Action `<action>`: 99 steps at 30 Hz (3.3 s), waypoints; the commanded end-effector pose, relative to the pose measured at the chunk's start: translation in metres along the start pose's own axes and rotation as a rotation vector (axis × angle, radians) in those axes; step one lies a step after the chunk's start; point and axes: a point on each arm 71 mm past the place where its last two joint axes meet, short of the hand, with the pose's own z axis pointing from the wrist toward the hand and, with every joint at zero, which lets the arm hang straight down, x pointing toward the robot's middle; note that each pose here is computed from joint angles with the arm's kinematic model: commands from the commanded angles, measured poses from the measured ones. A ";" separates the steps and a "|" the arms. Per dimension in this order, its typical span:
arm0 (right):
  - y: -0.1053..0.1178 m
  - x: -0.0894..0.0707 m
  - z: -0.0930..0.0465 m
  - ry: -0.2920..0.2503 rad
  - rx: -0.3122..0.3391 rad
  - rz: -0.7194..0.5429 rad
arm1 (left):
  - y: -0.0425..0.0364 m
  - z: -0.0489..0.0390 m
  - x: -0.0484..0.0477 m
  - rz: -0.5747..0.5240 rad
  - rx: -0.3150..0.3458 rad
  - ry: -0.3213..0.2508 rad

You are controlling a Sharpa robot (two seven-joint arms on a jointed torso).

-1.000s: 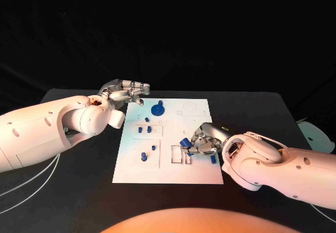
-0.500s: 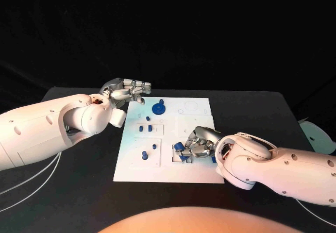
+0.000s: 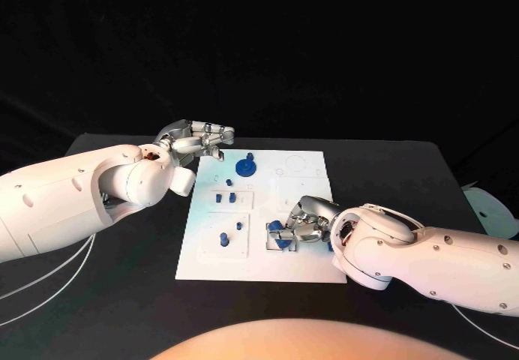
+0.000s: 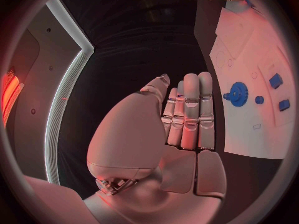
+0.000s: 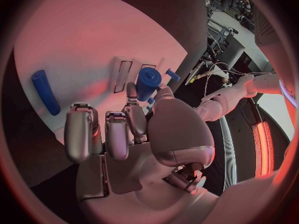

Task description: Assemble the parts on the task board

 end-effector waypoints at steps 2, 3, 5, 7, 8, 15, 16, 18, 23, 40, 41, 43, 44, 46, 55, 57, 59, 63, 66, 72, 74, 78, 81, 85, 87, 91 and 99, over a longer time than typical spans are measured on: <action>0.000 0.000 0.001 -0.004 -0.006 -0.001 | -0.0009 -0.0001 0.0024 -0.005 0.004 0.019; 0.000 0.000 0.001 -0.004 -0.007 -0.001 | -0.0009 -0.0001 0.0024 -0.005 0.003 0.019; 0.000 0.000 0.002 -0.007 -0.009 0.000 | -0.0009 -0.0002 0.0023 -0.005 0.003 0.019; 0.000 0.000 0.002 -0.010 -0.012 0.000 | -0.0009 -0.0002 0.0023 -0.005 0.003 0.019; 0.001 0.000 0.002 -0.012 -0.014 -0.001 | -0.0009 -0.0002 0.0023 -0.005 0.003 0.019; 0.003 -0.001 0.000 -0.020 -0.027 -0.002 | -0.0009 -0.0003 0.0023 -0.005 0.002 0.019; 0.003 -0.001 0.000 -0.021 -0.030 -0.004 | -0.0009 -0.0003 0.0023 -0.005 0.002 0.019; 0.004 -0.001 -0.002 -0.025 -0.037 -0.007 | -0.0009 -0.0003 0.0023 -0.005 0.002 0.019; 0.003 -0.001 -0.008 -0.025 -0.050 -0.017 | -0.0009 -0.0005 0.0017 -0.004 0.002 0.017; -0.040 -0.027 -0.036 -0.128 -0.012 -0.038 | -0.0005 -0.0011 -0.0016 -0.003 0.001 0.009; -0.044 -0.029 -0.038 -0.136 -0.007 -0.042 | -0.0005 -0.0011 -0.0018 -0.003 0.000 0.008; -0.054 -0.034 -0.042 -0.153 0.012 -0.059 | -0.0004 -0.0013 -0.0024 -0.003 0.000 0.007; -0.057 -0.036 -0.044 -0.157 0.020 -0.066 | -0.0003 -0.0013 -0.0027 -0.003 0.000 0.006; -0.065 -0.038 -0.047 -0.166 0.037 -0.082 | -0.0002 -0.0014 -0.0029 -0.003 -0.001 0.006; -0.086 -0.036 -0.055 -0.174 0.090 -0.134 | 0.0004 -0.0009 -0.0014 -0.003 -0.003 0.012; -0.087 -0.034 -0.054 -0.169 0.096 -0.137 | 0.0005 -0.0009 -0.0011 -0.003 -0.003 0.013; -0.089 -0.031 -0.053 -0.162 0.103 -0.142 | 0.0006 -0.0009 -0.0011 -0.003 -0.004 0.014; -0.091 -0.025 -0.050 -0.148 0.113 -0.148 | 0.0008 -0.0012 -0.0016 -0.003 -0.004 0.013; -0.091 -0.021 -0.048 -0.141 0.114 -0.148 | 0.0008 -0.0015 -0.0019 -0.003 -0.005 0.013; -0.090 -0.016 -0.043 -0.129 0.115 -0.150 | 0.0009 -0.0020 -0.0022 -0.003 -0.006 0.013; -0.089 -0.014 -0.041 -0.125 0.114 -0.151 | 0.0009 -0.0022 -0.0025 -0.003 -0.006 0.012; -0.087 -0.010 -0.039 -0.113 0.110 -0.153 | 0.0009 -0.0025 -0.0027 -0.003 -0.006 0.012; -0.086 -0.006 -0.037 -0.099 0.107 -0.164 | 0.0008 -0.0026 -0.0027 -0.003 -0.006 0.012; -0.085 -0.003 -0.035 -0.081 0.106 -0.190 | 0.0008 -0.0029 -0.0028 -0.003 -0.007 0.012; -0.085 -0.001 -0.034 -0.071 0.104 -0.212 | 0.0008 -0.0031 -0.0030 -0.003 -0.007 0.012; -0.084 0.003 -0.032 -0.049 0.100 -0.262 | 0.0008 -0.0034 -0.0036 -0.003 -0.008 0.010; -0.081 0.006 -0.027 -0.052 0.084 -0.357 | 0.0009 -0.0037 -0.0038 -0.003 -0.010 0.010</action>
